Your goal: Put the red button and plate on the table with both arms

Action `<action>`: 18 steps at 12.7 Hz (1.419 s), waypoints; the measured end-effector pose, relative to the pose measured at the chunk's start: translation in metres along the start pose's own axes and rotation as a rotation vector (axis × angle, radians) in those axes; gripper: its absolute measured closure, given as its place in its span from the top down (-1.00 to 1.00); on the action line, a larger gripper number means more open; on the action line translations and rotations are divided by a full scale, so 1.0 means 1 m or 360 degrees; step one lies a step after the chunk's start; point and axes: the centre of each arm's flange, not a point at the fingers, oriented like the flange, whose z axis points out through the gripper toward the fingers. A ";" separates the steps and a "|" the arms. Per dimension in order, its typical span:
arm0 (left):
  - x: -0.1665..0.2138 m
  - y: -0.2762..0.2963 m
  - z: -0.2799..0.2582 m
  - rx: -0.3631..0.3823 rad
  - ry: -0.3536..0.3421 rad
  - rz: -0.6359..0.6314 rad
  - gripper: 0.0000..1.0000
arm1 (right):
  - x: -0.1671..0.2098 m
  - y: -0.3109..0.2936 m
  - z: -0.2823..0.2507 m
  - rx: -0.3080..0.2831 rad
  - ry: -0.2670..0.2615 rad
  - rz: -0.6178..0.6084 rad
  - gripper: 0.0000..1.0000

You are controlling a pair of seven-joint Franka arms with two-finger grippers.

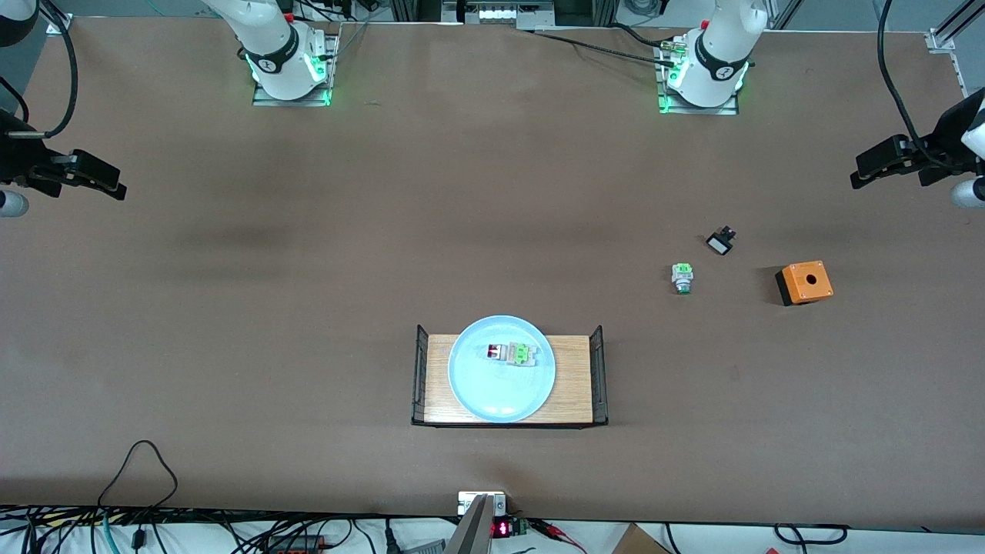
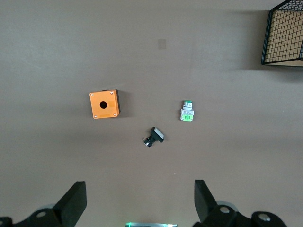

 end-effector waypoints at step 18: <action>0.045 0.091 0.060 -0.0043 -0.0224 -0.0603 1.00 | 0.000 0.009 0.001 0.0000 0.0000 0.0034 1.00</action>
